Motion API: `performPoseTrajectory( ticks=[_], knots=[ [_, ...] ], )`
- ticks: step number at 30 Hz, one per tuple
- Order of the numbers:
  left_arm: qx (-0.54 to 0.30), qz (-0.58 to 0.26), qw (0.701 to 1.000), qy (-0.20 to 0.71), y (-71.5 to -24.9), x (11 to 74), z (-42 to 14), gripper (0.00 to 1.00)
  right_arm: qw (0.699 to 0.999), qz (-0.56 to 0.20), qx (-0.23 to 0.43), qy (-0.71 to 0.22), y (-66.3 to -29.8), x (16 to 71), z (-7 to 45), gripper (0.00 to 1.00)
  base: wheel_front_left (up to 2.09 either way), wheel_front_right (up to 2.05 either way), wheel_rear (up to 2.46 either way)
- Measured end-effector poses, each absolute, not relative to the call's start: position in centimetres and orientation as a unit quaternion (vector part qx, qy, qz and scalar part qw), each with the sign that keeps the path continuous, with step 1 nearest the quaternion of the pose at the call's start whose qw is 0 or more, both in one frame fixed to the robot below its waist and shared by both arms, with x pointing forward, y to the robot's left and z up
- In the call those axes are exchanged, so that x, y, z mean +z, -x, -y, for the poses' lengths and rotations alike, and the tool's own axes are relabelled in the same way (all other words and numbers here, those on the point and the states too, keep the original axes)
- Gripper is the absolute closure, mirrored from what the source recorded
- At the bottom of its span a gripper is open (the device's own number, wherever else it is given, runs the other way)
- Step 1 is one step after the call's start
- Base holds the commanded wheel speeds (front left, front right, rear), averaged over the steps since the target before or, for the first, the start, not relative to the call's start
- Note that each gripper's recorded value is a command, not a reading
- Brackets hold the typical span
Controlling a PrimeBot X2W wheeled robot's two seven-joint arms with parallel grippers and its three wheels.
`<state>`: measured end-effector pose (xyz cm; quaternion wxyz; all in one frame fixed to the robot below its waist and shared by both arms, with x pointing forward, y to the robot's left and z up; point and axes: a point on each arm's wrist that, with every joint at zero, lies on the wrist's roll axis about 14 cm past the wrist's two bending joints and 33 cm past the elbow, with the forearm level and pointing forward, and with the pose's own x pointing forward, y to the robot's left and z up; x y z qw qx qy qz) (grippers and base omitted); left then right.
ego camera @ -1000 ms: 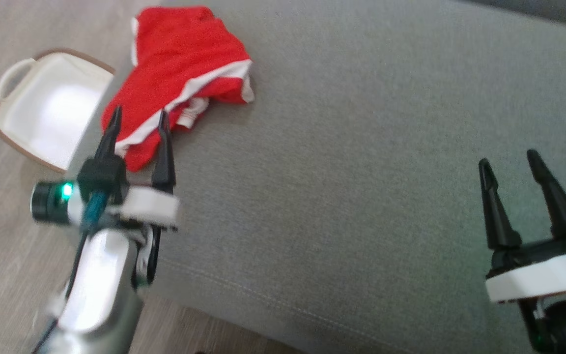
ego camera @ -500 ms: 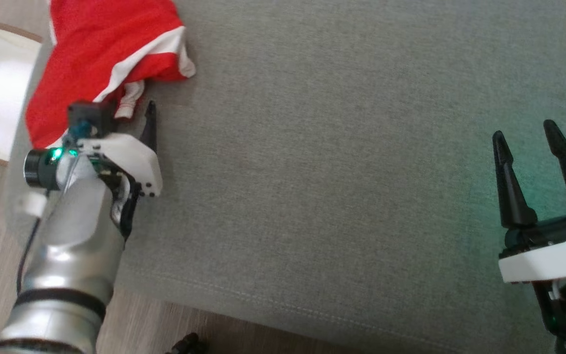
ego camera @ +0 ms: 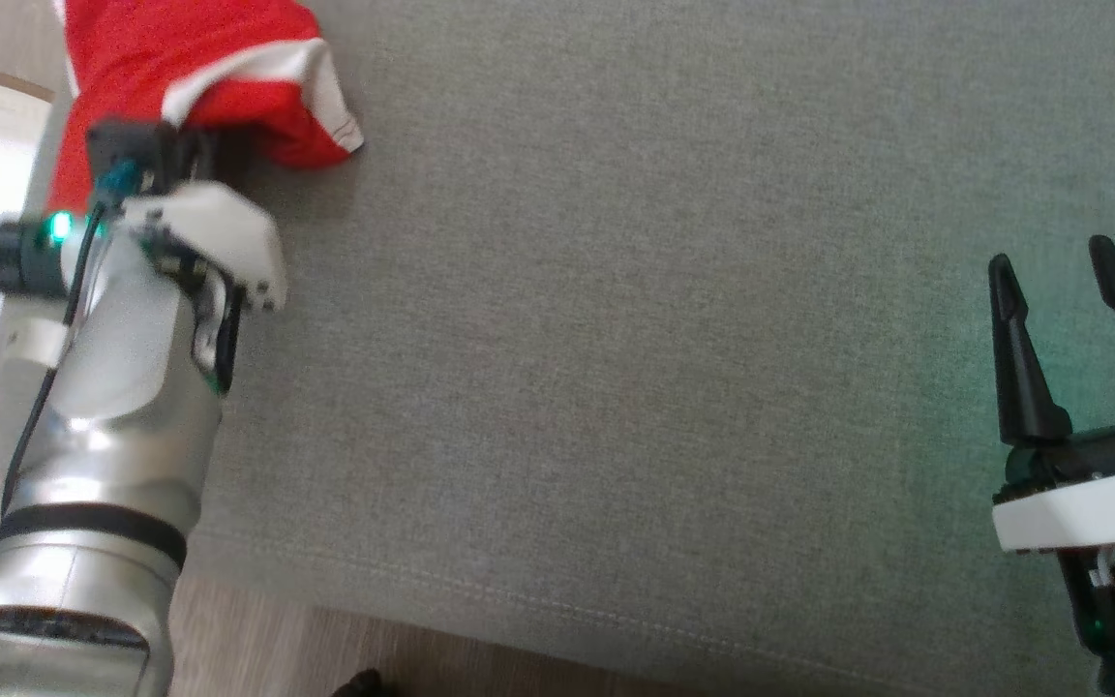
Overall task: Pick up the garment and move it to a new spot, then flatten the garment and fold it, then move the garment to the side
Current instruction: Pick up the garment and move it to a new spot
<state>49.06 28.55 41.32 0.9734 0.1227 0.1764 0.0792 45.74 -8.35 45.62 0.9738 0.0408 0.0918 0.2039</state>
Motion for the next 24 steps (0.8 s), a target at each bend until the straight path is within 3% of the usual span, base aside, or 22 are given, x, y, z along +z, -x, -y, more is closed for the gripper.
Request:
performPoseTrajectory(
  ticks=[6, 17, 24],
  knots=[
    [0.069, -0.018, 0.985, -0.160, -49.5, 50.4, -26.5, 1.00, 0.974, -0.064, 0.211, -0.048, -45.2, 47.8, 7.4, 0.00, 0.00, 0.00, 0.00],
    [0.068, 0.077, 0.981, -0.163, -43.1, 55.7, -25.1, 1.00, 0.975, -0.020, 0.211, -0.062, -42.4, 51.5, 6.6, 0.00, 0.00, 0.00, 0.00],
    [-0.035, 0.067, 0.985, -0.155, -41.1, 54.5, -18.5, 1.00, 0.982, -0.007, 0.176, -0.067, -40.4, 52.6, 8.8, 0.00, 0.00, 0.00, 0.00]
  ],
)
